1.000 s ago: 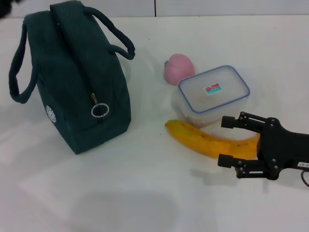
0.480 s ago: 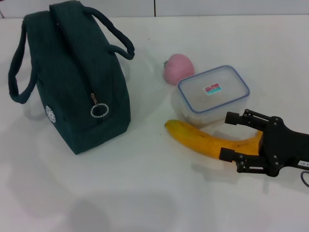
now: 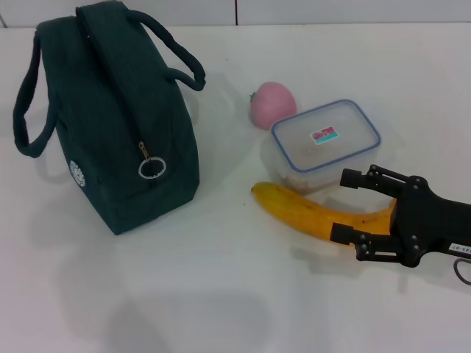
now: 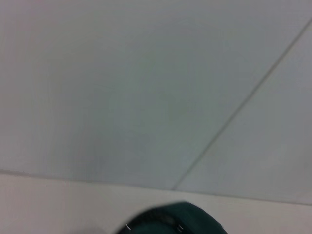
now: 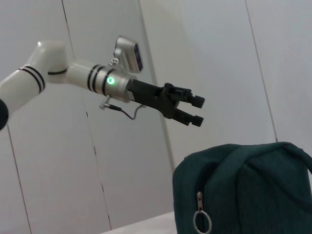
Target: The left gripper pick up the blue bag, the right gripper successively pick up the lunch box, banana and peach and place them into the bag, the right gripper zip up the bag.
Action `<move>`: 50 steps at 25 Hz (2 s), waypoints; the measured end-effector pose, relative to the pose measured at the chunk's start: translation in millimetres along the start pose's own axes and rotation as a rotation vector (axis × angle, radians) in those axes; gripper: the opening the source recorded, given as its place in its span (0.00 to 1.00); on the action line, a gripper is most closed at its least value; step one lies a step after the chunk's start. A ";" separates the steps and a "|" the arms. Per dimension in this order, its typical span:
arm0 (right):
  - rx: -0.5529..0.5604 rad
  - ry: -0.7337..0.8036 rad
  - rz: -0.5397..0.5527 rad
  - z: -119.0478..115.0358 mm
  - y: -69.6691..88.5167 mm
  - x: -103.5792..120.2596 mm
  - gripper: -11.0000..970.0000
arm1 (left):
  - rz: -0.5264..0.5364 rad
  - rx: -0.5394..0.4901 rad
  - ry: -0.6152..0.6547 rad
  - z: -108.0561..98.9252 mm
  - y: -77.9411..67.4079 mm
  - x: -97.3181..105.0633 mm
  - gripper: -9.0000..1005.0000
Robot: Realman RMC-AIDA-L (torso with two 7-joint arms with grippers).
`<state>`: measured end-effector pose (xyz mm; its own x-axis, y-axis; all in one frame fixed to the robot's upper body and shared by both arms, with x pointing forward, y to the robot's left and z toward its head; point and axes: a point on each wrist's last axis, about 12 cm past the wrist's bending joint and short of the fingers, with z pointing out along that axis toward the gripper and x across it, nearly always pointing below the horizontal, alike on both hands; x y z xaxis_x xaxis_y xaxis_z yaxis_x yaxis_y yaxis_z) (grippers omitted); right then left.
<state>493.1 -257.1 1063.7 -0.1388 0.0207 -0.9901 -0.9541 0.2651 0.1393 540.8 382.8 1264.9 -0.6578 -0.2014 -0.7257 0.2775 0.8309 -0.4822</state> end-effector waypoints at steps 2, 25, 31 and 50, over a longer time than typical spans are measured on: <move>0.004 0.003 -0.001 0.1 -0.5 0.2 0.89 | -0.019 0.004 0.026 0.7 -8.7 4.3 0.87; 0.002 -0.006 -0.012 3.4 -4.0 -3.7 0.89 | -0.034 -0.081 0.213 53.3 -3.0 30.5 0.84; 0.007 -0.006 -0.009 1.8 -3.1 -2.6 0.89 | -0.028 -0.097 0.253 68.3 -0.8 33.3 0.77; 0.044 -0.035 -0.006 -5.2 -3.9 -3.8 0.89 | -0.060 0.044 0.219 68.6 -7.4 49.2 0.09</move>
<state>496.0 -263.3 1067.0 -0.1227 0.0523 -0.9911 -0.9423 0.3074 0.1329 554.4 331.2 1199.1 -0.8087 -0.1284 -0.5740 0.2607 0.7966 -0.5455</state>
